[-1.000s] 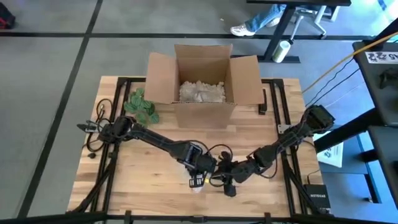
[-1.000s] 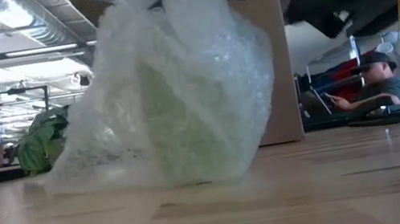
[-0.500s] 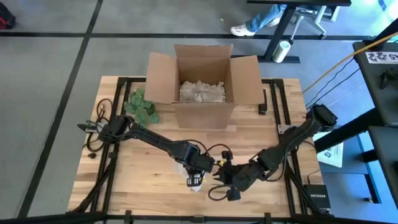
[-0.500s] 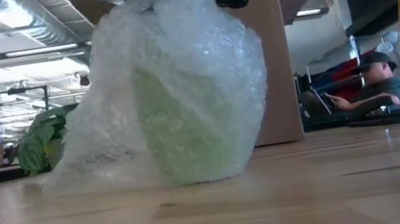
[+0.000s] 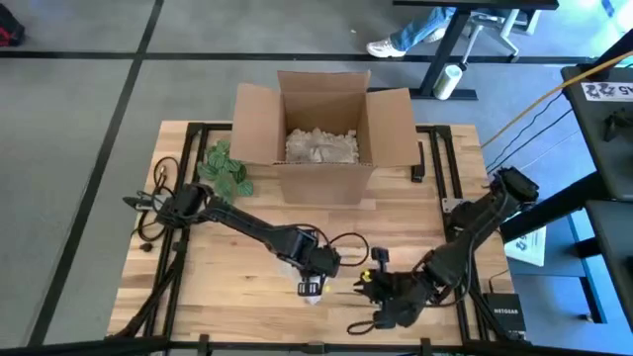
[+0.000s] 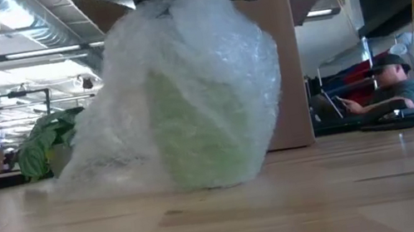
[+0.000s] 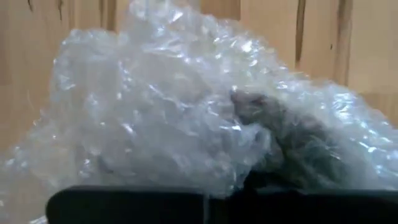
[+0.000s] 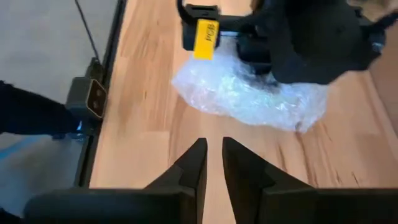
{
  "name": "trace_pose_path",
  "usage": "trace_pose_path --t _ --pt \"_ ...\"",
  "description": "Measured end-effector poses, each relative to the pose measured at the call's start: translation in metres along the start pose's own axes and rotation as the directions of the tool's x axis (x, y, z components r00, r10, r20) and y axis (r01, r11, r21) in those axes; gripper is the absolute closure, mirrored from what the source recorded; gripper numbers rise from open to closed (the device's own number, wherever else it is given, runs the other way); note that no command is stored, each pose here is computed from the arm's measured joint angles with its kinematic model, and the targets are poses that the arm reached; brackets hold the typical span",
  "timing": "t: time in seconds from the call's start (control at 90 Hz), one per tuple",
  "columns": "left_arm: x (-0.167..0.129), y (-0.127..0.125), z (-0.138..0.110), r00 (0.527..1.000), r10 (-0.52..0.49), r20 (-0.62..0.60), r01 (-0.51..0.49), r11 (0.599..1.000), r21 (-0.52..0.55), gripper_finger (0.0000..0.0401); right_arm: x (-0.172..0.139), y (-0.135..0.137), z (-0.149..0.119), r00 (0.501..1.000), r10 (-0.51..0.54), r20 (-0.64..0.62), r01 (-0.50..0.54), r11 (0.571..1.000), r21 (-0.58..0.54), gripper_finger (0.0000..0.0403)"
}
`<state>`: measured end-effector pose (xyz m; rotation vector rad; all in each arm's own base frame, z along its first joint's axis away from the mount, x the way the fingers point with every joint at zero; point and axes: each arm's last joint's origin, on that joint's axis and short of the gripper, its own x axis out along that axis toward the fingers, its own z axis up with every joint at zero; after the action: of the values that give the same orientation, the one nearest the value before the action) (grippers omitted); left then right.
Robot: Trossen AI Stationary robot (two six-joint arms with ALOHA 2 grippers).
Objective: Wrap mug
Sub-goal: Wrap the green mug in bubble wrap
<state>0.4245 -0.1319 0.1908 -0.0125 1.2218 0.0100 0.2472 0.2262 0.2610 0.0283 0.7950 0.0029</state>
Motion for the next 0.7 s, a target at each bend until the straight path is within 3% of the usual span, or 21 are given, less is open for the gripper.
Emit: trace_pose_path --t 0.356,0.7 --pt "-0.046 0.005 0.006 0.993 -0.04 0.108 0.048 0.996 -0.074 0.0401 -0.003 0.003 -0.003 1.0 -0.005 0.008 0.004 1.0 0.025 0.0366" --pt "-0.049 0.003 0.003 0.993 -0.094 0.073 0.102 0.987 -0.128 0.0401 -0.002 0.001 -0.002 0.998 -0.053 0.038 0.054 0.998 -0.038 0.0366"
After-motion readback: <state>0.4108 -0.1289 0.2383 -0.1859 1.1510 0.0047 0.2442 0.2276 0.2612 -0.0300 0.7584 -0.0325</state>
